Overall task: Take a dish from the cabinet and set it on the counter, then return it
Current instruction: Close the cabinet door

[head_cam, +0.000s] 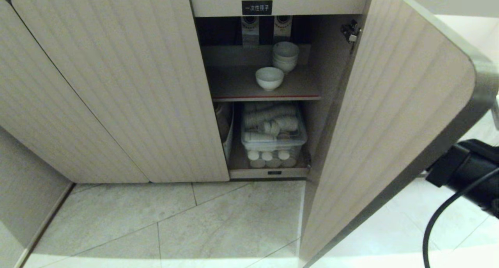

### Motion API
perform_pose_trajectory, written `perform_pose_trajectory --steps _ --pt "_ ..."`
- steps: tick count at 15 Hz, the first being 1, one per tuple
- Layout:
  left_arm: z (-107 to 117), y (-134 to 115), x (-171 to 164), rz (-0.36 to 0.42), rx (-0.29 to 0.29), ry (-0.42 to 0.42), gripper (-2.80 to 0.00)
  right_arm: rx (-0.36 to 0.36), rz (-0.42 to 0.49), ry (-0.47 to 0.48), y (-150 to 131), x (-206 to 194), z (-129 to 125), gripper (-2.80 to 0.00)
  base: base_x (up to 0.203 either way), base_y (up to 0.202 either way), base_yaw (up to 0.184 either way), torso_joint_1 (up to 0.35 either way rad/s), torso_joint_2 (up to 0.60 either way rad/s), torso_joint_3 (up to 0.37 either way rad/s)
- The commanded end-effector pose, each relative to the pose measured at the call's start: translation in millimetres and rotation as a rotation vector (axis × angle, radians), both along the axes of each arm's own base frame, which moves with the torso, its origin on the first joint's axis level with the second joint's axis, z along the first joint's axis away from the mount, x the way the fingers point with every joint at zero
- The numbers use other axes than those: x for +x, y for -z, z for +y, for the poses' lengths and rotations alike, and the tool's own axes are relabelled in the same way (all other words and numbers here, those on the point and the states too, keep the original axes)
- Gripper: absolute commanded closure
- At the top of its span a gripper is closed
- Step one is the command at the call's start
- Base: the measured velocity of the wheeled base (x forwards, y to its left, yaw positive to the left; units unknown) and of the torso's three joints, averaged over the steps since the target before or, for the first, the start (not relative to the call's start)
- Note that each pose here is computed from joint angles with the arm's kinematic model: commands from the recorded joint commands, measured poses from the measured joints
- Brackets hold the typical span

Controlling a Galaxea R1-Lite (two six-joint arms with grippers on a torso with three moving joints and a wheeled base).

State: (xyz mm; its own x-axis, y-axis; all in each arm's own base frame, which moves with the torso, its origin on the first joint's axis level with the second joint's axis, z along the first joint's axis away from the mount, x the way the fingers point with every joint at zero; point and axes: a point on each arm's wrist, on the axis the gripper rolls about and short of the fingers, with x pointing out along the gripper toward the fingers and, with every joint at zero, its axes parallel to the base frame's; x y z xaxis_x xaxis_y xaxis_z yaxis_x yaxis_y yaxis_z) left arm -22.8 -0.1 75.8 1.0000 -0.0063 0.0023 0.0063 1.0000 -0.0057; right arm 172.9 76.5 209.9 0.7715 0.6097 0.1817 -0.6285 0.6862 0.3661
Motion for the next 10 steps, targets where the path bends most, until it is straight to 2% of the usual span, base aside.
perform_pose_trajectory --steps 1,7,10 --pt "0.0 0.0 0.0 -0.001 0.0 0.0 0.0 0.006 0.012 0.016 1.0 4.9 6.3 0.0 0.0 0.0 0.0 0.0 0.0 0.0" --pt "0.0 0.0 0.0 -0.001 0.0 0.0 0.0 0.011 0.015 0.041 1.7 19.3 14.3 0.0 0.0 0.0 0.0 0.0 0.0 0.0" --pt "0.0 0.0 0.0 -0.001 0.0 0.0 0.0 0.027 -0.011 0.059 -3.5 33.5 20.5 0.0 0.0 0.0 0.0 0.0 0.0 0.0"
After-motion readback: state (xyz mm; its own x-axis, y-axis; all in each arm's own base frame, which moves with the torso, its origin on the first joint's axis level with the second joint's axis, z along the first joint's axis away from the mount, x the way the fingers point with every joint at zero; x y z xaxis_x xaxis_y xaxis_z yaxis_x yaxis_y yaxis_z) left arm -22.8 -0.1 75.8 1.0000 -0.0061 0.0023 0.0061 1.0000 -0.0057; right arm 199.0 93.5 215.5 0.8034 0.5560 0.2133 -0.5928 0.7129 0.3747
